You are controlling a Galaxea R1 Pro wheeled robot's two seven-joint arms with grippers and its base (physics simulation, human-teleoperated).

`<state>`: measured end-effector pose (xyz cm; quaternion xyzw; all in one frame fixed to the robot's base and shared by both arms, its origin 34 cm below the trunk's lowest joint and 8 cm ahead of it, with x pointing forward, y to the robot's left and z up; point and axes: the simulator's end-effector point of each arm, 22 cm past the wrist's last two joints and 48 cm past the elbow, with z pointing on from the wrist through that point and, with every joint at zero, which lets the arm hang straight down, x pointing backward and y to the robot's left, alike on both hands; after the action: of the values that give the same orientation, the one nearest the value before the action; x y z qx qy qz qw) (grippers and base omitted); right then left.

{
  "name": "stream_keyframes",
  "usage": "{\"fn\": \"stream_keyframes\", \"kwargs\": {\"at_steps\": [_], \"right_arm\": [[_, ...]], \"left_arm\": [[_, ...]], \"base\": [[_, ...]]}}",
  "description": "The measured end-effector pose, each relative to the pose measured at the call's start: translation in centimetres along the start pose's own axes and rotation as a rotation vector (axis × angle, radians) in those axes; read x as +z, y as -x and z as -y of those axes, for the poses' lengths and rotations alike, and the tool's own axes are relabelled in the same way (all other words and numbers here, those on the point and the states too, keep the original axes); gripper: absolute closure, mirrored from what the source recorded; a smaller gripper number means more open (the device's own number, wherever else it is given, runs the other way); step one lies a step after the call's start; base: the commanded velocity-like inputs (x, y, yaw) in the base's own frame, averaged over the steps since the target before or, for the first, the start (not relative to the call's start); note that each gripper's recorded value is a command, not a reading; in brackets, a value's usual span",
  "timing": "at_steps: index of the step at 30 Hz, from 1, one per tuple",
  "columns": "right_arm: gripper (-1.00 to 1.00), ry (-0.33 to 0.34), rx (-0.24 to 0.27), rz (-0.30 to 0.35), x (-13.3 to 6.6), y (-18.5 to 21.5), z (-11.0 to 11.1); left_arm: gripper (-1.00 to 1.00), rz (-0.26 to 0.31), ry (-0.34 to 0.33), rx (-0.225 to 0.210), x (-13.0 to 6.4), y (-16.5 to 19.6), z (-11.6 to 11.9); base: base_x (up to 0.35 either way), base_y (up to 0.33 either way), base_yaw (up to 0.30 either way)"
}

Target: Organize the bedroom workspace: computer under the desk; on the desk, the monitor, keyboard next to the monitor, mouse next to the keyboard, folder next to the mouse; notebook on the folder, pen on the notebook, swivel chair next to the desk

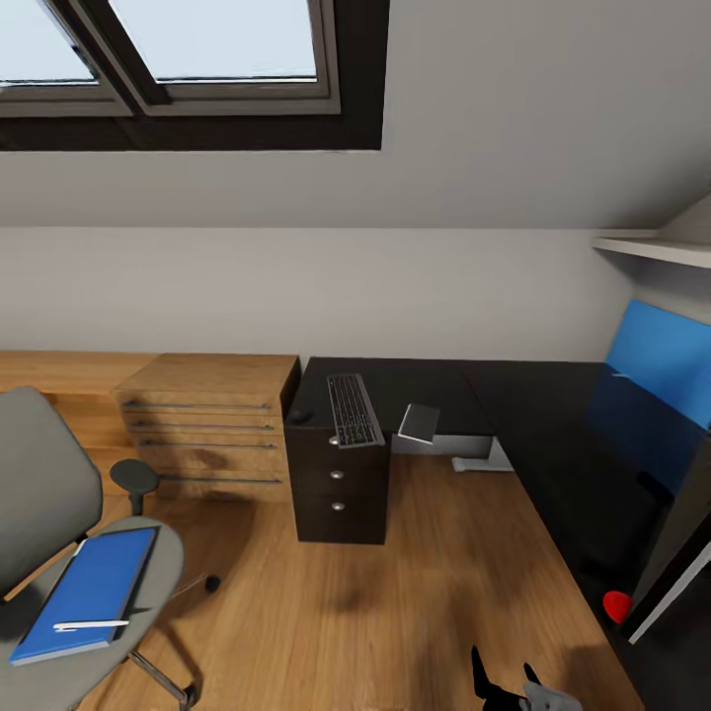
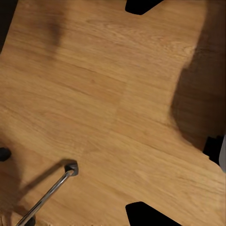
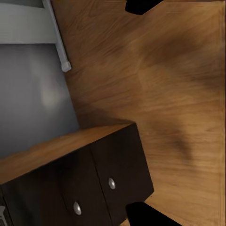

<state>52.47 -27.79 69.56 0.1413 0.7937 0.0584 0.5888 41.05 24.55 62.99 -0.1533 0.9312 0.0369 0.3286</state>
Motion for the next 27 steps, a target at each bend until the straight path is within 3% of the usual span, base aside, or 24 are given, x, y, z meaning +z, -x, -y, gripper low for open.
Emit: {"fn": "stream_keyframes", "kwargs": {"at_steps": [6, 13, 17, 18, 23, 27], "right_arm": [[-1.0, -0.002, 0.004, -0.02, -0.5, 0.1, -0.1], [-1.0, -0.007, 0.031, -0.092, -1.0, -0.7, -0.3], [-1.0, -0.058, 0.03, -0.198, -1.5, -2.8, 0.6], [-1.0, -0.116, -0.008, -0.293, -2.0, -4.7, 1.7], [-1.0, -0.166, -0.039, -0.349, -2.6, -5.9, 2.5], [-1.0, -0.159, -0.026, -0.358, -2.8, -6.6, 0.8]], "left_arm": [[-1.0, -0.001, -0.001, 0.001, -0.7, 0.4, 0.0], [-1.0, -0.001, 0.0, 0.001, -1.4, 0.9, 0.0], [-1.0, -0.001, 0.0, 0.0, -1.7, 1.1, 0.0], [-1.0, -0.001, 0.001, -0.001, -1.8, 1.1, 0.0], [-1.0, 0.0, 0.0, 0.0, -1.8, 1.1, 0.0], [-1.0, -0.001, 0.001, -0.001, -1.8, 1.0, 0.0]], "base": [[-0.302, 0.0, 0.0], [-0.339, 0.0, 0.0], [-0.269, 0.0, 0.0], [-0.085, 0.0, 0.0], [-0.033, 0.0, 0.0], [-0.001, 0.0, 0.0]]}}
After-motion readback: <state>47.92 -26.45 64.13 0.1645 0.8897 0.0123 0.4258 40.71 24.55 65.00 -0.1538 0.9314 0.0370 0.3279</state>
